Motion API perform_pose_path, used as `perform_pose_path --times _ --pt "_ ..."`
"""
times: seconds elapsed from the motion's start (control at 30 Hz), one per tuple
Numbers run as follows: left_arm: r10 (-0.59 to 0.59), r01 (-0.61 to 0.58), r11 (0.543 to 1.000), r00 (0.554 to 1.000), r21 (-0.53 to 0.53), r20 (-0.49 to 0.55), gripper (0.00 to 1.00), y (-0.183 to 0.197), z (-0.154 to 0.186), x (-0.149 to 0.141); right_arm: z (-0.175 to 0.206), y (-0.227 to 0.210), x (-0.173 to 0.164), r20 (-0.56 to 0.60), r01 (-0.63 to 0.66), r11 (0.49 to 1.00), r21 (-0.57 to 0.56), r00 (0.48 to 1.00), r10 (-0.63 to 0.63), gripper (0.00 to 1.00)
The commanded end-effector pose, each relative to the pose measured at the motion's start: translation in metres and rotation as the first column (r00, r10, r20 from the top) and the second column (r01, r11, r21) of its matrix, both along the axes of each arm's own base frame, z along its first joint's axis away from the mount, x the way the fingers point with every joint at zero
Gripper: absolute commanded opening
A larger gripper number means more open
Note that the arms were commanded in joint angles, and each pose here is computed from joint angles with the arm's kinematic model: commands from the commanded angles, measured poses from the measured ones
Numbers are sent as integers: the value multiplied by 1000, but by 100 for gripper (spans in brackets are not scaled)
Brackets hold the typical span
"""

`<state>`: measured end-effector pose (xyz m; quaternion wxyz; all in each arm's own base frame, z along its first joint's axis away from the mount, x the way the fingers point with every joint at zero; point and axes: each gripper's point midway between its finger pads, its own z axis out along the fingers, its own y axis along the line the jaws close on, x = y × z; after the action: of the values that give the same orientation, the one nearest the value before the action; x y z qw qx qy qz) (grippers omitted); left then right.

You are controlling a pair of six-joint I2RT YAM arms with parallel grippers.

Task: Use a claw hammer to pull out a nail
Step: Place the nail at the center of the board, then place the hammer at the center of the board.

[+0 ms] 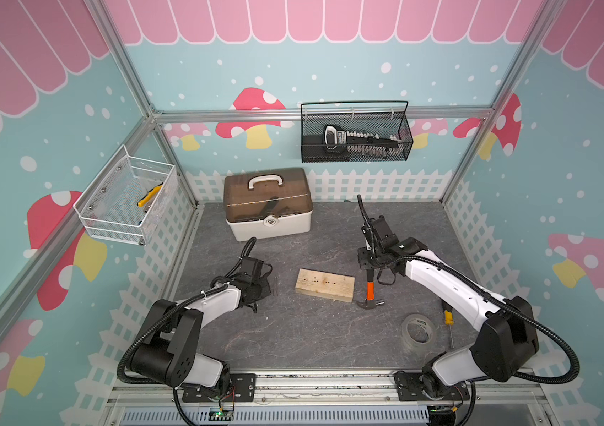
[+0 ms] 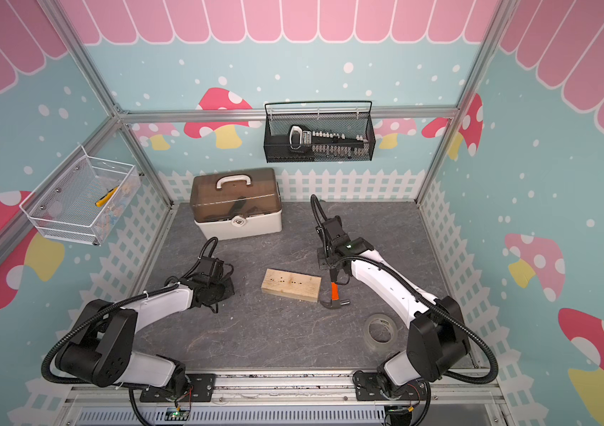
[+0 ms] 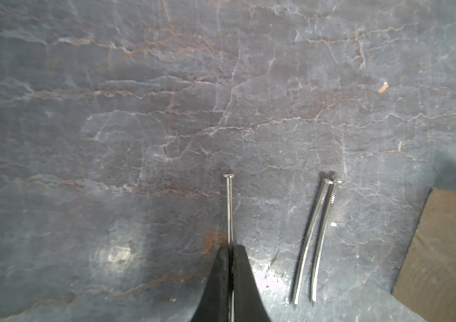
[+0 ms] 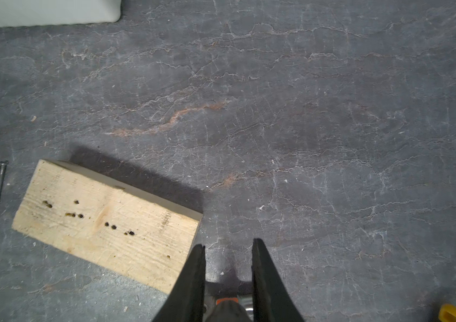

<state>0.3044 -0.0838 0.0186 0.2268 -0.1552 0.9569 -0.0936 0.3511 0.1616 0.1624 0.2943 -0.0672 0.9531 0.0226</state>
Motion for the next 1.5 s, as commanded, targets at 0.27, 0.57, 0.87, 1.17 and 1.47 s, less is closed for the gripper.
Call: perform_pose_path --times 0.27,0.57,0.87,1.17,1.47 --pt "-8 12 998 999 -62 49 35 -7 21 2 -68 -13 39 -118 56 997 -59 991 -62 0" --pt "-36 48 993 993 -106 110 41 -13 41 0 -118 -15 64 -209 76 994 -85 974 -92 3" --pt "-51 76 989 980 -125 194 44 -15 65 -1 -148 -19 67 -270 82 990 -113 957 -110 15" --pt "-41 72 989 973 -130 229 49 -12 75 -1 -148 -19 66 -281 77 991 -108 954 -105 39" --pt "-29 63 992 955 -108 295 69 -2 101 8 -74 -20 66 -110 67 997 -39 991 -71 58"
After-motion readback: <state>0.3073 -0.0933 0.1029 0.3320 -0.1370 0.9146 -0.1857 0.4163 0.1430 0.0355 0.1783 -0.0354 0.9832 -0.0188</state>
